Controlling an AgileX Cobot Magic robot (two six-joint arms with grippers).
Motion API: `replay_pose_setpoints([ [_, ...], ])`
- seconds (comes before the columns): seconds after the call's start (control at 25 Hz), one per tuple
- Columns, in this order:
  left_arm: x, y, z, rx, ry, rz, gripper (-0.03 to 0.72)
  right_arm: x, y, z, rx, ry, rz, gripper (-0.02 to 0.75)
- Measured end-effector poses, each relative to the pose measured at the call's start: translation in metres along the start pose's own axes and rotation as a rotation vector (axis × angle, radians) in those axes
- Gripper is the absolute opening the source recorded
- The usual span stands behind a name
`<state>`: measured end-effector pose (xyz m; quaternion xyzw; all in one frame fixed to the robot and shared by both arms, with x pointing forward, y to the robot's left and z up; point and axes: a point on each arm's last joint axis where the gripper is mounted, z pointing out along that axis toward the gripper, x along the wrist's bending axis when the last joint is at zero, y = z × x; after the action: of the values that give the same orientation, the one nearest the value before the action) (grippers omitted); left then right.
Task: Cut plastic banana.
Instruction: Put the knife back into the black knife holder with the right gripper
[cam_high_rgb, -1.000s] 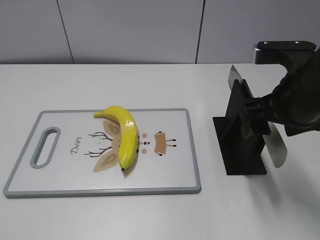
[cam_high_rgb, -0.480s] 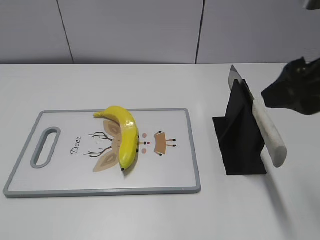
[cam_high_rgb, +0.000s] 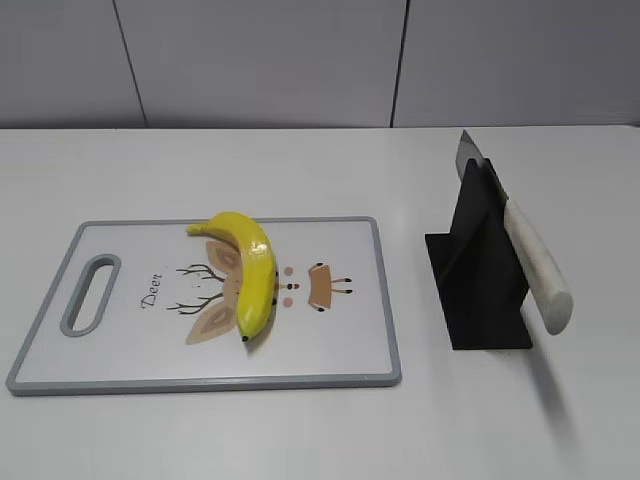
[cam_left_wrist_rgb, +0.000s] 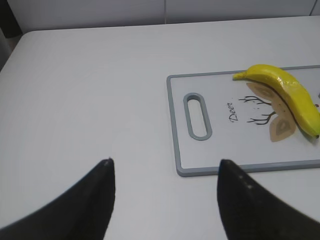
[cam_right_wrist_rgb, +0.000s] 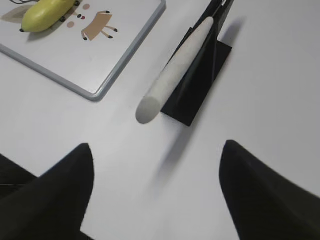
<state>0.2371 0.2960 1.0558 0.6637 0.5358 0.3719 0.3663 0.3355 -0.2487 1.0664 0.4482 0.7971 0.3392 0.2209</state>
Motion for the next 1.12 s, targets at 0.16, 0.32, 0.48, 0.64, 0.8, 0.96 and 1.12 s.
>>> replay_pose_setpoints([
  [0.16, 0.0, 0.0, 0.0, 0.0, 0.0, 0.0, 0.606, 0.001, -0.018, -0.029, -0.067, -0.009, -0.006, 0.592],
  [0.32, 0.0, 0.0, 0.0, 0.0, 0.0, 0.0, 0.597, 0.002, -0.036, -0.043, -0.137, -0.025, -0.017, 0.592],
  [0.48, 0.0, 0.0, 0.0, 0.0, 0.0, 0.0, 0.594, 0.003, -0.06, -0.039, -0.154, -0.033, -0.023, 0.587],
  [0.64, 0.0, 0.0, 0.0, 0.0, 0.0, 0.0, 0.592, 0.004, -0.074, -0.036, -0.13, -0.039, -0.027, 0.568],
  [0.8, 0.0, 0.0, 0.0, 0.0, 0.0, 0.0, 0.591, 0.004, -0.075, -0.038, -0.141, -0.042, -0.028, 0.55],
  [0.96, 0.0, 0.0, 0.0, 0.0, 0.0, 0.0, 0.591, 0.004, -0.077, -0.041, -0.171, -0.045, -0.028, 0.549],
  [1.12, 0.0, 0.0, 0.0, 0.0, 0.0, 0.0, 0.591, 0.004, -0.085, -0.052, -0.266, -0.054, -0.028, 0.547],
])
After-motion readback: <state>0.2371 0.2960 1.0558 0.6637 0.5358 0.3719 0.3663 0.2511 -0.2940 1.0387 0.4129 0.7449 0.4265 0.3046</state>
